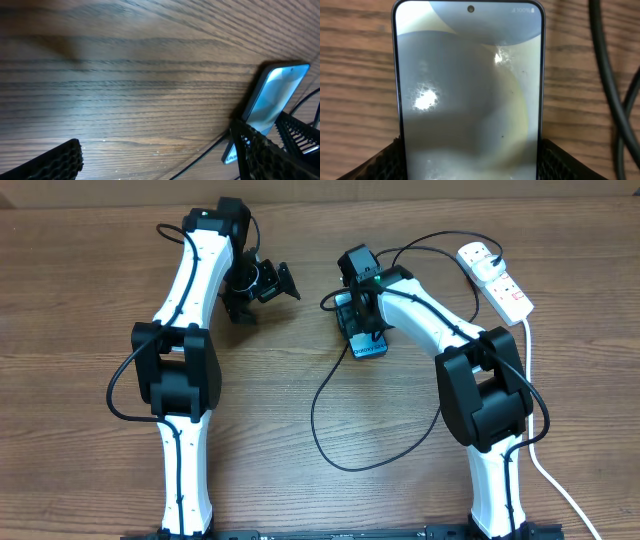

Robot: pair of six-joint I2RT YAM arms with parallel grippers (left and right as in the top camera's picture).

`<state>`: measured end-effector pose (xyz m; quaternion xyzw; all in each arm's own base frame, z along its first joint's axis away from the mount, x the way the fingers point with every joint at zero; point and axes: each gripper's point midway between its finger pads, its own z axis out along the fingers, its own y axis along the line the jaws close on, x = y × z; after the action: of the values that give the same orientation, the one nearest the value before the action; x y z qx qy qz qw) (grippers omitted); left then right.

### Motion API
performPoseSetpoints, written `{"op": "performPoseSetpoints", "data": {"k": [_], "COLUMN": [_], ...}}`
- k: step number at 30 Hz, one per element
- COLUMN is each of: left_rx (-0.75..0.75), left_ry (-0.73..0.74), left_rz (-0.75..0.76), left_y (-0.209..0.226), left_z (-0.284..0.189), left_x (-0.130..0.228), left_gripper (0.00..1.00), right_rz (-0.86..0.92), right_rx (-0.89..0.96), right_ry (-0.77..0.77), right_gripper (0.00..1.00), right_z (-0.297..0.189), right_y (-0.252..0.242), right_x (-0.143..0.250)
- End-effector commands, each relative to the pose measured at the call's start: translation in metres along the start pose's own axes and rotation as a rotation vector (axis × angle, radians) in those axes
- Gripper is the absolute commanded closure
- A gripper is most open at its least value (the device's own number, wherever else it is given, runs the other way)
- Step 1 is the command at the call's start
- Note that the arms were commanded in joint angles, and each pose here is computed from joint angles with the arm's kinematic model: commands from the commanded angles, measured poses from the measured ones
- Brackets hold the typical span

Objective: Plug charger to phone and switch on socket

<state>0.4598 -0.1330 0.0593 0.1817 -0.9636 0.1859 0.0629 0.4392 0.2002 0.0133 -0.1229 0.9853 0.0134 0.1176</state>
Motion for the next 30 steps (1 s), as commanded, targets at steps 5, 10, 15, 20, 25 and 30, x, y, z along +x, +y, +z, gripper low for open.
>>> {"op": "performPoseSetpoints", "data": {"k": [5,10,15,20,25,30], "left_rx": [0.026,0.079,0.158,0.268,0.340,0.335], "left_ry": [0.002,0.020,0.047,0.081,0.133,0.153], "left_rz": [0.050,0.036,-0.014,-0.008,-0.014,-0.072], "left_y": [-0.018,-0.023,-0.027,-0.042,-0.058,-0.062], "left_z": [-0.001,-0.004,-0.010,-0.016,-0.019,-0.017], "left_x": [0.007,0.007,0.005,0.007,0.018,0.021], "left_gripper": [0.00,0.00,0.00,0.00,0.00,0.14], "right_rz": [0.037,0.075,0.114,0.155,0.231,0.280], "right_rx": [-0.256,-0.435,-0.558,-0.583,-0.689,-0.752], "right_ry": [-0.020,0.075,0.177,0.202,0.200,0.208], "right_gripper": [0.46,0.50,0.50,0.50,0.50,0.51], "right_z": [-0.058,-0.075,-0.087,-0.090,-0.100,-0.107], "right_y": [0.045,0.072,0.087,0.091,0.107,0.116], "right_x": [-0.032,-0.017,0.001,0.003,-0.008,-0.014]}}
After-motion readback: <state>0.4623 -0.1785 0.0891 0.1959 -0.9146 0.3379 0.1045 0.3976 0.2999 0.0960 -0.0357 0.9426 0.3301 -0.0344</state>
